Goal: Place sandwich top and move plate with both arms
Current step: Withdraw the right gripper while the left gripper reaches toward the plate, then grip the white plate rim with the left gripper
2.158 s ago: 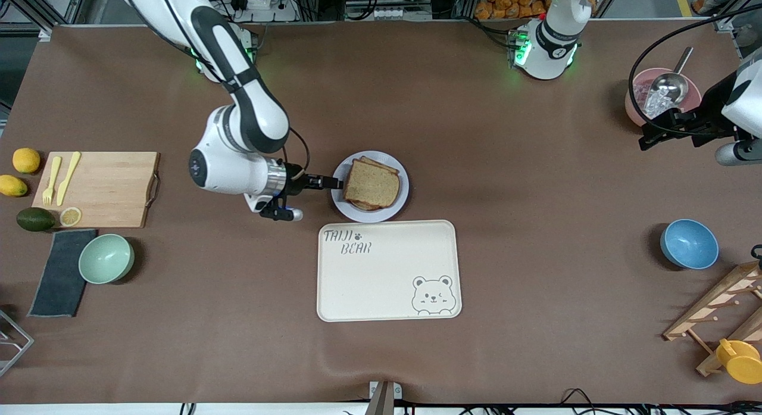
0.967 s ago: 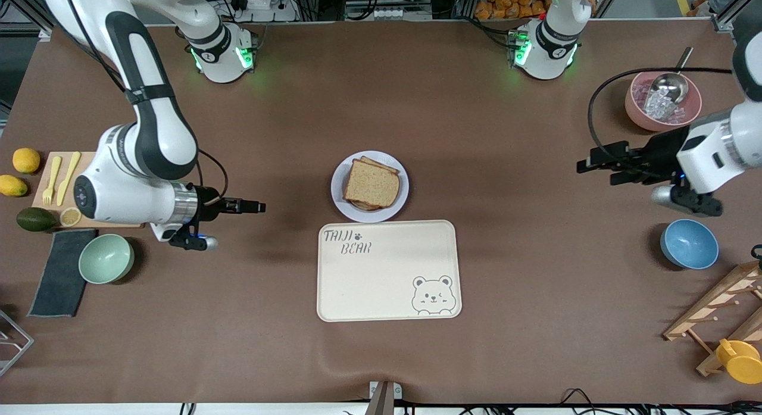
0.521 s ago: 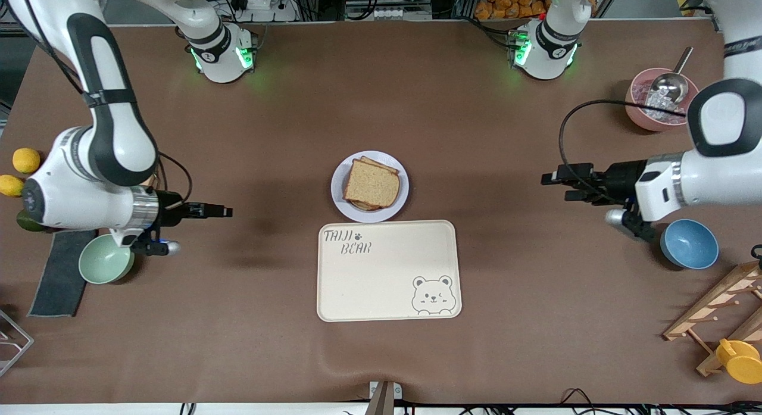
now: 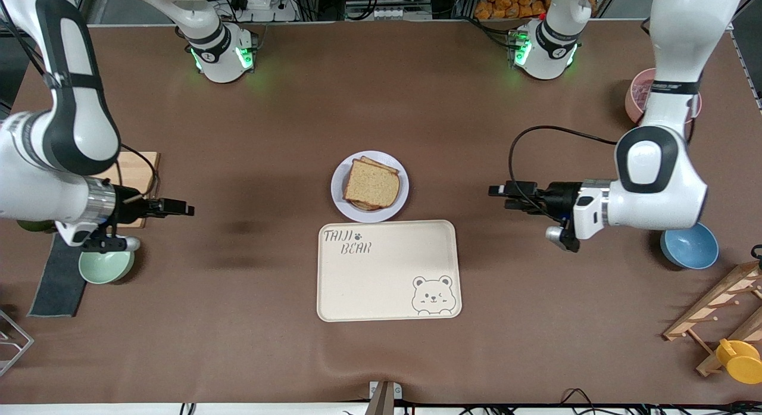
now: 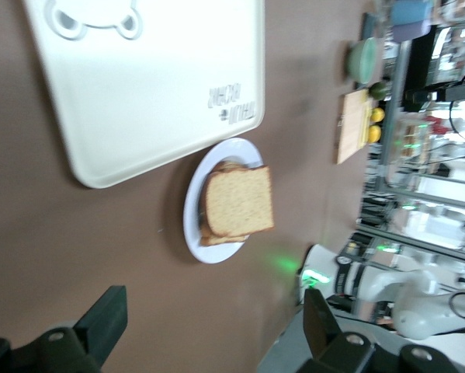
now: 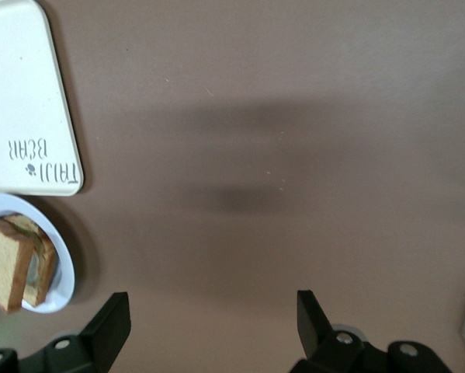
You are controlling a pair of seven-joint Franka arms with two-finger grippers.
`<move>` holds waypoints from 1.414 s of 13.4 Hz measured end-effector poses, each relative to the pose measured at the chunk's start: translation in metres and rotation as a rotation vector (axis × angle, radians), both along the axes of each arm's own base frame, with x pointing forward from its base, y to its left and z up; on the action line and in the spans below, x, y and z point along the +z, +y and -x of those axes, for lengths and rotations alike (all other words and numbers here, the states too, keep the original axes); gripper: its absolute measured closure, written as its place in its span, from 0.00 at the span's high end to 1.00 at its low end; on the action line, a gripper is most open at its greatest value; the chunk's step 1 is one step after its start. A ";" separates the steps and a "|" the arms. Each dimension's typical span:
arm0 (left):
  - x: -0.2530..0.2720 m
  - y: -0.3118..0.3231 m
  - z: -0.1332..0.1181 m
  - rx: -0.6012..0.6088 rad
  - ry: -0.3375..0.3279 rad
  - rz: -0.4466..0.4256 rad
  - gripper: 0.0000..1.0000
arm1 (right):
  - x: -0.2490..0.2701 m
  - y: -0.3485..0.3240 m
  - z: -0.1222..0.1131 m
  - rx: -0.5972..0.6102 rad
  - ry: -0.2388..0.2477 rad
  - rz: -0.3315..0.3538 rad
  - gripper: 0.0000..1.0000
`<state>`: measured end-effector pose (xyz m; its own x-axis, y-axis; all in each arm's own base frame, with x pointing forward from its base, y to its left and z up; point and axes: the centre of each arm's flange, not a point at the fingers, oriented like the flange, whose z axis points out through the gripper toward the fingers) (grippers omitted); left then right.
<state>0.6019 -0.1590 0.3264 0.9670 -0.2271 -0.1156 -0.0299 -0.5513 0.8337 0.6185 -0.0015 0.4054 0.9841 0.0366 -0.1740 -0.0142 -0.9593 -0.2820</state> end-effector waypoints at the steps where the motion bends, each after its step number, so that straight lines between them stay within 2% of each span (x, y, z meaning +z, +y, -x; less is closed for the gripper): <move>1: -0.020 -0.002 0.008 0.012 -0.003 0.042 1.00 | 0.031 -0.004 0.000 0.029 -0.012 0.036 0.97; 3: -0.060 -0.009 0.026 0.033 0.005 0.115 0.98 | 0.089 -0.012 0.001 0.065 -0.031 0.095 0.97; 5: -0.089 -0.021 0.045 0.045 0.025 0.154 0.96 | 0.127 -0.021 0.004 0.067 -0.055 0.119 1.00; 10: -0.158 -0.032 0.091 0.103 0.001 0.293 0.90 | 0.164 -0.028 0.008 0.066 -0.114 0.168 1.00; 12: -0.191 -0.042 0.104 0.135 -0.017 0.334 0.89 | 0.184 -0.028 0.018 0.071 -0.117 0.176 1.00; 13: -0.203 -0.046 0.109 0.145 -0.020 0.342 0.83 | 0.196 -0.029 0.023 0.074 -0.116 0.184 1.00; 14: -0.210 -0.049 0.111 0.156 -0.019 0.342 0.82 | 0.208 -0.030 0.028 0.075 -0.123 0.199 1.00; 15: -0.212 -0.053 0.112 0.166 -0.020 0.339 0.73 | 0.221 -0.031 0.035 0.075 -0.135 0.211 1.00; 19: -0.213 -0.080 0.116 0.209 -0.030 0.315 0.68 | 0.250 -0.029 0.058 0.080 -0.138 0.219 1.00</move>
